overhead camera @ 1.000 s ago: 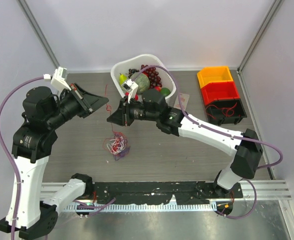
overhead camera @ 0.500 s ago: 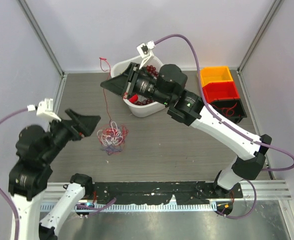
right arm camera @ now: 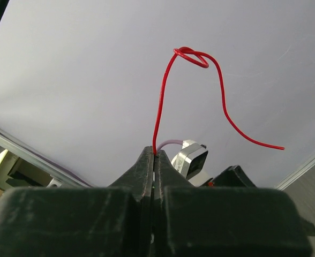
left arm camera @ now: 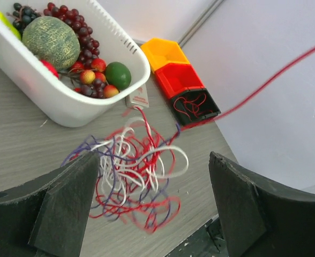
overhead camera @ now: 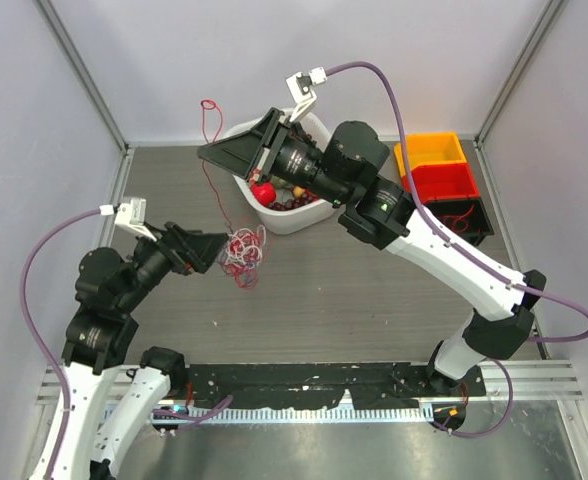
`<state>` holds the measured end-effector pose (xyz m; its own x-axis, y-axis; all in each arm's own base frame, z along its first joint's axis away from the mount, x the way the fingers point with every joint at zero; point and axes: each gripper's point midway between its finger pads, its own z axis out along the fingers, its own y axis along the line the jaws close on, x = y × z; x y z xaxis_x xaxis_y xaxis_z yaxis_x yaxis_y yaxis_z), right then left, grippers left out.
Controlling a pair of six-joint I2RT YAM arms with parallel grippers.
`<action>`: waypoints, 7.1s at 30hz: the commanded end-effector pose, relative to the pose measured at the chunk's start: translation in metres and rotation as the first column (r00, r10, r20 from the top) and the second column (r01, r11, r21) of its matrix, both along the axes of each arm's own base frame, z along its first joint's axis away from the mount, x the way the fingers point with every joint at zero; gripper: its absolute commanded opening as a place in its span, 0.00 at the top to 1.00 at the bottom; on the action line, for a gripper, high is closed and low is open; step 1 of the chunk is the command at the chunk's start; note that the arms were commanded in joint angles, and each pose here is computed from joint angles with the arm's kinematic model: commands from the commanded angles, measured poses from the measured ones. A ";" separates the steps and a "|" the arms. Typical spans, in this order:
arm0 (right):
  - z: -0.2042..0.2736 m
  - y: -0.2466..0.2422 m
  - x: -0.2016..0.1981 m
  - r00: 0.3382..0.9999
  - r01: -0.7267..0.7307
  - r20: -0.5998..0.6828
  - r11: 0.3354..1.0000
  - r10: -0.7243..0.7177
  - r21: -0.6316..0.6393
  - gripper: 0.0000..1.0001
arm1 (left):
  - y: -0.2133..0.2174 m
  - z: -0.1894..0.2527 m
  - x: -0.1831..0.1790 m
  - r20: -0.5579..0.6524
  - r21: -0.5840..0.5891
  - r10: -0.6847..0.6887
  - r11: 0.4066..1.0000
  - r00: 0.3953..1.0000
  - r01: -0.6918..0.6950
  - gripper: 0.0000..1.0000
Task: Untangle the cables
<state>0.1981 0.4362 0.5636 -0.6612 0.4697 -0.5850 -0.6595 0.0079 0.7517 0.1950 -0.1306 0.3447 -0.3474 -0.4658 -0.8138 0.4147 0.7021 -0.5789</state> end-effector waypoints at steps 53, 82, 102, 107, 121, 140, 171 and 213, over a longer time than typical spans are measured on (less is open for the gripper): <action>0.212 -0.258 -0.086 0.727 0.409 0.409 0.827 -0.551 0.387 0.99 | 0.048 -0.248 0.043 -0.520 0.379 0.438 0.888 0.733 -0.261 0.10; -0.297 -0.215 -0.019 0.841 0.381 0.057 0.514 -0.538 -0.768 0.99 | 0.036 -0.134 0.050 -0.472 0.311 0.369 0.920 0.801 -0.240 0.14; -0.488 -0.211 -0.036 0.941 -0.163 -0.196 0.135 -0.277 -0.977 0.74 | 0.014 -0.134 0.041 -0.505 0.226 0.245 0.963 0.828 -0.147 0.16; -0.495 -0.212 -0.019 0.959 -0.089 -0.113 0.101 -0.260 -0.991 0.55 | 0.013 -0.133 0.040 -0.506 0.218 0.233 0.966 0.830 -0.138 0.16; -0.509 -0.209 0.023 0.949 0.085 0.096 -0.050 -0.300 -0.995 0.73 | 0.013 -0.129 0.033 -0.507 0.210 0.225 0.968 0.832 -0.134 0.17; -0.303 -0.368 0.183 0.493 0.626 0.365 0.031 -0.790 -0.779 0.99 | 0.010 -0.114 0.021 -0.475 0.168 0.175 0.980 0.862 -0.106 0.19; -0.427 -0.553 0.178 0.058 0.492 0.158 -0.109 -0.986 -0.864 0.99 | 0.030 -0.111 0.009 -0.380 0.325 0.225 0.941 0.897 -0.098 0.18; -0.409 -0.488 0.294 0.149 0.301 0.064 -0.017 -0.987 -0.954 0.22 | 0.024 -0.113 -0.003 -0.450 0.302 0.194 0.952 0.872 -0.056 0.15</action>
